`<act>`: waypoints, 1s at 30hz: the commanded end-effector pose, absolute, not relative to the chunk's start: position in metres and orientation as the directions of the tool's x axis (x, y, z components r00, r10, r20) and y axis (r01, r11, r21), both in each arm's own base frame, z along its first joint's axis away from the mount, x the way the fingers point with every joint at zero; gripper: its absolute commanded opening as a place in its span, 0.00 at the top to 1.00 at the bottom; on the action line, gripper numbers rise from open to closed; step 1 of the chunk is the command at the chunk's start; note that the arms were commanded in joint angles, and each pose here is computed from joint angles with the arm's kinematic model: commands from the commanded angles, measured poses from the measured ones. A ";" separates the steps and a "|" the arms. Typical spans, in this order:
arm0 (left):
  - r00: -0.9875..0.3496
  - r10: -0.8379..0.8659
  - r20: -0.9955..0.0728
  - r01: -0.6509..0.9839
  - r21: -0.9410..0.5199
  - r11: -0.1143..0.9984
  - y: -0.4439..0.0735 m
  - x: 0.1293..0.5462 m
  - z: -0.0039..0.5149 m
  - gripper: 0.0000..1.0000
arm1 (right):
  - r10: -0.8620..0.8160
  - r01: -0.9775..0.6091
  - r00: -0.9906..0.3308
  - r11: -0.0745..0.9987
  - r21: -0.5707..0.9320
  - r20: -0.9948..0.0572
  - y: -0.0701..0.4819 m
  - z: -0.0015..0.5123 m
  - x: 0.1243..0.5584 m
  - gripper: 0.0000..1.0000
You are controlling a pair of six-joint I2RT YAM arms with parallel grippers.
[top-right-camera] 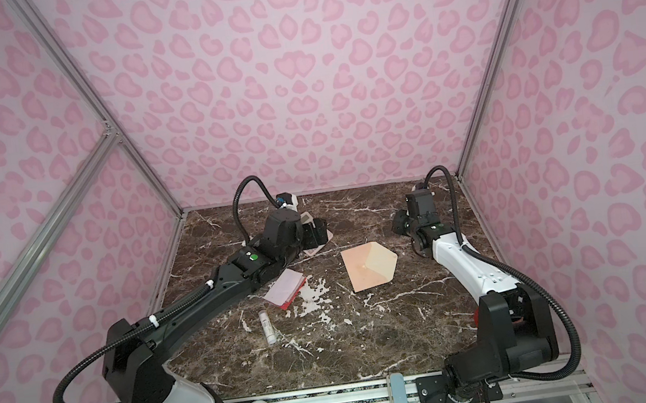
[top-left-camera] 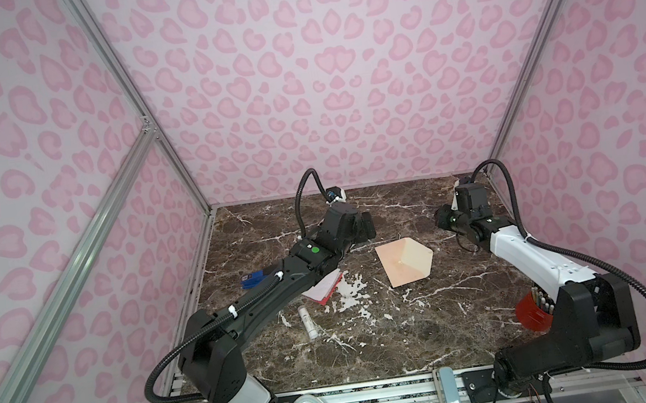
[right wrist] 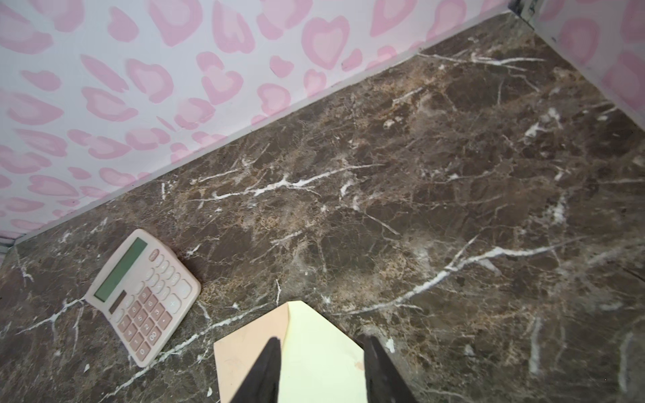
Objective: Place the letter into the envelope and seal it
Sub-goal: 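Move the left gripper over the peach envelope while the right gripper approaches its edge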
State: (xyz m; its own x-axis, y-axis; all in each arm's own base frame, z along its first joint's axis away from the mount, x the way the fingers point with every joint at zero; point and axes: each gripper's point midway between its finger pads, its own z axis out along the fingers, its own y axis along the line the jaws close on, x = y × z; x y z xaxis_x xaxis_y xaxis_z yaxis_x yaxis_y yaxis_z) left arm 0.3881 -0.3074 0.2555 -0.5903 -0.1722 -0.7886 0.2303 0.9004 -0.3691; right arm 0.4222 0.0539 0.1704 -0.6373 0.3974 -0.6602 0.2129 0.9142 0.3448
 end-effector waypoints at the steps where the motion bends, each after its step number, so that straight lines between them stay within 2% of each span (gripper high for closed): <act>1: -0.705 -0.096 -0.702 0.319 -0.435 0.842 -0.334 0.382 0.238 0.11 | 0.430 0.234 -0.681 0.895 0.380 -0.593 0.059 0.156 0.416 0.52; 4: -0.771 -0.087 -0.631 0.324 -0.507 0.799 -0.349 0.386 0.222 0.15 | 0.443 0.250 -0.685 0.889 0.384 -0.579 0.055 0.149 0.416 0.50; 12: -0.851 -0.055 -0.523 0.335 -0.620 0.710 -0.378 0.390 0.191 0.19 | 0.490 0.300 -0.700 0.862 0.409 -0.519 0.044 0.128 0.416 0.48; 21: -0.927 -0.042 -0.373 0.252 -0.702 0.666 -0.398 0.387 0.131 0.24 | 0.518 0.324 -0.734 0.835 0.444 -0.438 0.043 0.106 0.422 0.45; 30: -0.949 -0.026 -0.315 0.219 -0.713 0.666 -0.402 0.392 0.104 0.26 | 0.538 0.357 -0.781 0.801 0.480 -0.317 0.042 0.080 0.421 0.45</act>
State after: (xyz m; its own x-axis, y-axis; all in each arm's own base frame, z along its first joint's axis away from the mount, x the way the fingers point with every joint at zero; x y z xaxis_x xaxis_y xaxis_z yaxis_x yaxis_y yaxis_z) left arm 0.3879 -0.3968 0.1011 -0.9481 -0.0272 -0.3167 0.2104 0.6932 -0.6893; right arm 0.4262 0.0350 0.0864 -0.7510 0.5475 -0.3690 0.3621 0.8089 0.4632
